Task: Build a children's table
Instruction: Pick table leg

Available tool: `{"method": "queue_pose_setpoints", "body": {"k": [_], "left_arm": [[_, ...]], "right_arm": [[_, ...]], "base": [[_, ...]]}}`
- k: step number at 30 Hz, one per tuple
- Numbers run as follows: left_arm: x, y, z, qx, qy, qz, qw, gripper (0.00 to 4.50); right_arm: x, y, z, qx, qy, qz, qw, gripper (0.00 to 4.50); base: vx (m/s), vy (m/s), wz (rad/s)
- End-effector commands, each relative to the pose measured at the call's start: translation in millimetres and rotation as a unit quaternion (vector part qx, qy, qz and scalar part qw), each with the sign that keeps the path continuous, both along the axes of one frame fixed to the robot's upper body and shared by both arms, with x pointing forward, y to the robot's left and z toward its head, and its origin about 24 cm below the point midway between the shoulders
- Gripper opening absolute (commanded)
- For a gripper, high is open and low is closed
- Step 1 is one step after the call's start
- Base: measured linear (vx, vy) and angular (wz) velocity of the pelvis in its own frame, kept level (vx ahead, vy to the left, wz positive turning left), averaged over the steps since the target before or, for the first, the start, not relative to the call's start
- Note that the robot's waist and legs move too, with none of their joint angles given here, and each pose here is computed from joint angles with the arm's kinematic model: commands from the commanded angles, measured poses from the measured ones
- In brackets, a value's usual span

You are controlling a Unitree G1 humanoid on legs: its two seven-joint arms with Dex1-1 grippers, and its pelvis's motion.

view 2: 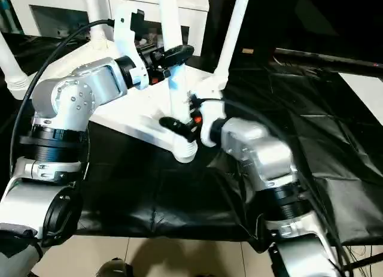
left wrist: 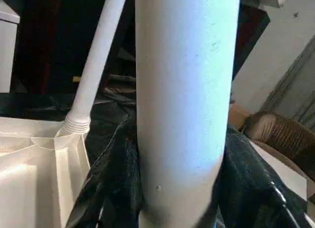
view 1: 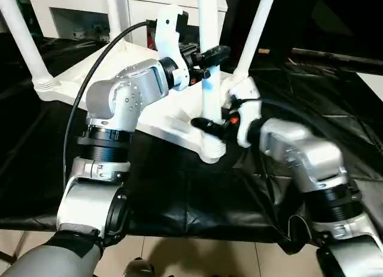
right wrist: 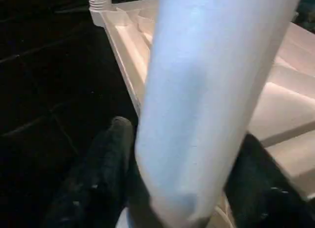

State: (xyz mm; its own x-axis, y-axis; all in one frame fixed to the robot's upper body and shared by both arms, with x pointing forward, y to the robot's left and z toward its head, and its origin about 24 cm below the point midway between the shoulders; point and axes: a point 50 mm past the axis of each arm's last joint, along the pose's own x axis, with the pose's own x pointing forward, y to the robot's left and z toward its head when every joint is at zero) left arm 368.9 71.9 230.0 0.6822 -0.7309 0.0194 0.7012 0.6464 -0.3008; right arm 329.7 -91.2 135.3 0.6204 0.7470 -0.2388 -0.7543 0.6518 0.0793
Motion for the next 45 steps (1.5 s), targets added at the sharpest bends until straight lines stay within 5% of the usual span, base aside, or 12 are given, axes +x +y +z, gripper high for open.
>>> {"method": "queue_pose_setpoints", "body": {"k": [1,6,7,9,16,24,33,35,45], "left_arm": [[-1.9,-3,8.8,0.003,-0.024,0.0,1.0,1.74],[-1.1,0,8.6,0.006,-0.028,0.006,1.0,1.74],[-1.0,0,8.7,0.005,-0.028,0.006,1.0,2.3],[-1.6,2,9.6,-0.003,-0.028,-0.004,1.0,2.44],[-16.6,6,12.8,-0.051,-0.023,-0.134,0.989,2.74],[-13.0,10,9.7,-0.059,-0.003,-0.121,0.991,1.94],[-9.2,13,10.2,-0.053,-0.001,-0.1,0.994,1.61],[-6.8,14,10.9,-0.036,-0.008,-0.084,0.996,1.6],[-9.6,8,14.5,0.011,-0.037,-0.103,0.994,1.59]], "right_arm": [[0.7,2.3,-1.7,-0.003,0.01,-0.003,1.0,2.19],[-0.5,2.6,2.9,0.011,0.003,0.014,1.0,1.97],[-0.8,2.5,3.3,0.012,0.001,0.017,1.0,1.93],[-4.2,1.1,5.4,0.02,-0.007,0.043,0.999,1.93],[-23.9,-14.0,6.6,0.028,-0.005,0.142,0.989,1.84],[-24.1,-19.7,8.6,0.032,-0.004,0.148,0.988,1.84],[-22.1,-17.8,9.3,0.031,-0.017,0.14,0.99,1.84],[-19.6,-16.5,9.4,0.038,-0.017,0.131,0.991,2.54],[-16.8,-11.3,3.4,0.014,0.006,0.11,0.994,2.84]], "base": [[0.0,0.0,0.0],[0.0,0.0,0.0],[0.0,0.0,0.0],[0.0,0.0,0.0],[0.0,0.0,0.0],[0.0,0.0,0.0],[0.0,0.0,0.0],[0.0,0.0,0.0],[0.0,0.0,0.0]]}}
